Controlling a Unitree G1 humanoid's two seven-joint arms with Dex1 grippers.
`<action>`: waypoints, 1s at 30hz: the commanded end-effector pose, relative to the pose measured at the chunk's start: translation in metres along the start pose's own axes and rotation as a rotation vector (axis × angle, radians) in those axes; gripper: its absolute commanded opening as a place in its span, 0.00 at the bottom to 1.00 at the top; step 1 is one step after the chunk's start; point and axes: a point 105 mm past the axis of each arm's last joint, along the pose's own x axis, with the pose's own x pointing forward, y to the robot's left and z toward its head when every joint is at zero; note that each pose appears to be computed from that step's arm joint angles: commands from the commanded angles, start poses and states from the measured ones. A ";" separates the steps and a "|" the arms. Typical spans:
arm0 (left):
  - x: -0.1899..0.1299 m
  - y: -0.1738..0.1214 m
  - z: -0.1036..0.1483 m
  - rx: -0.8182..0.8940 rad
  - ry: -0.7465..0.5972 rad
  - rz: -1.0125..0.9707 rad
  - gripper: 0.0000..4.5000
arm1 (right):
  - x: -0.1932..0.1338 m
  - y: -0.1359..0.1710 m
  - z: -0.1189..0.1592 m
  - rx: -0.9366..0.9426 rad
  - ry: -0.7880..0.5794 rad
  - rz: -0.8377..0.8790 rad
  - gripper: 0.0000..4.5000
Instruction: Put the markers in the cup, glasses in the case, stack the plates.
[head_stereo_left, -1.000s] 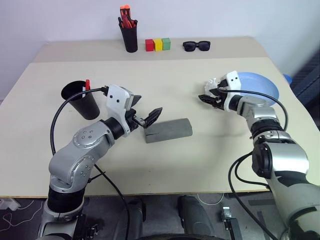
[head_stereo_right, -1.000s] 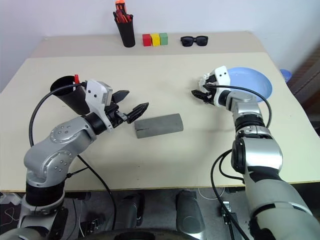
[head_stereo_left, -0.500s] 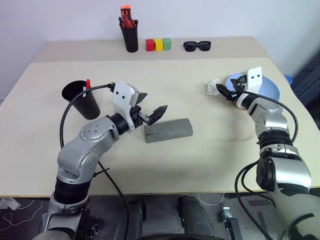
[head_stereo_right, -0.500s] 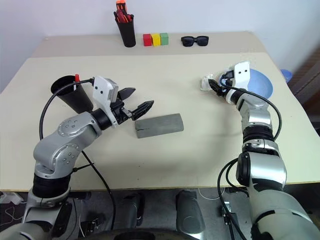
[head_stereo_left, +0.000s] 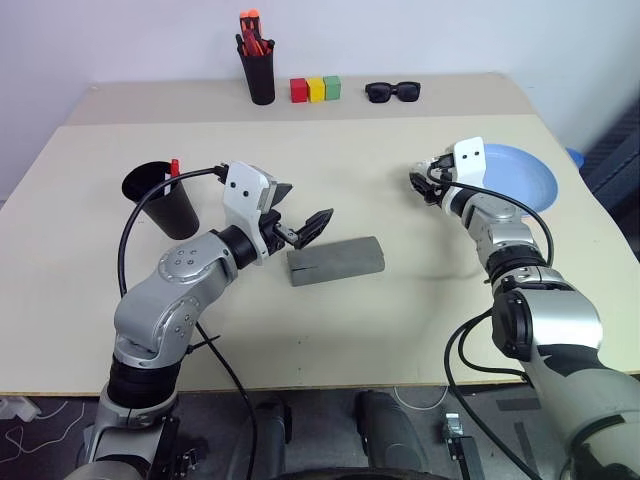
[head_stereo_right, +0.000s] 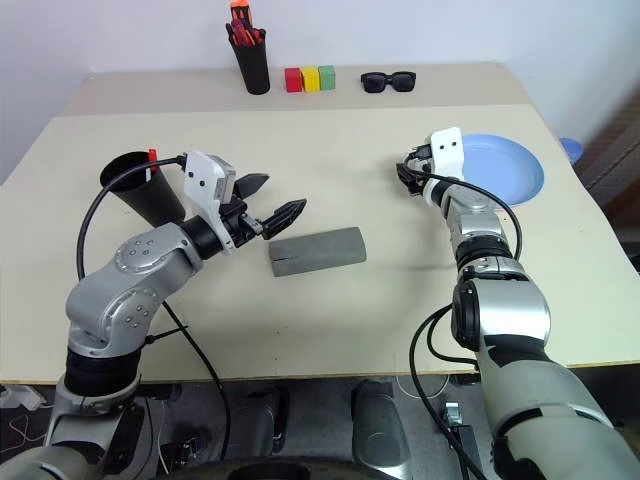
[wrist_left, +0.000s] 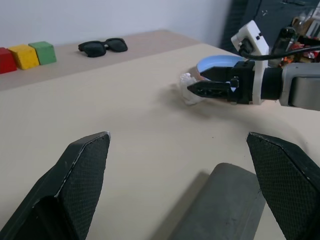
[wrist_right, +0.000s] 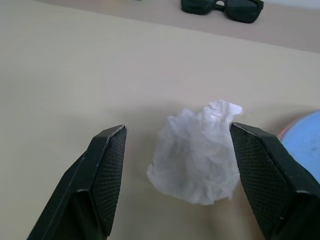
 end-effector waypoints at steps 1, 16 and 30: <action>-0.005 -0.002 0.010 0.027 -0.037 0.004 1.00 | 0.005 0.004 0.017 -0.030 -0.022 -0.006 0.74; -0.013 -0.004 0.003 0.019 -0.003 -0.012 1.00 | 0.009 0.013 -0.003 -0.195 0.067 -0.027 0.00; -0.022 -0.003 -0.006 0.048 0.062 -0.188 1.00 | -0.005 -0.024 0.033 -0.218 -0.062 -0.102 0.00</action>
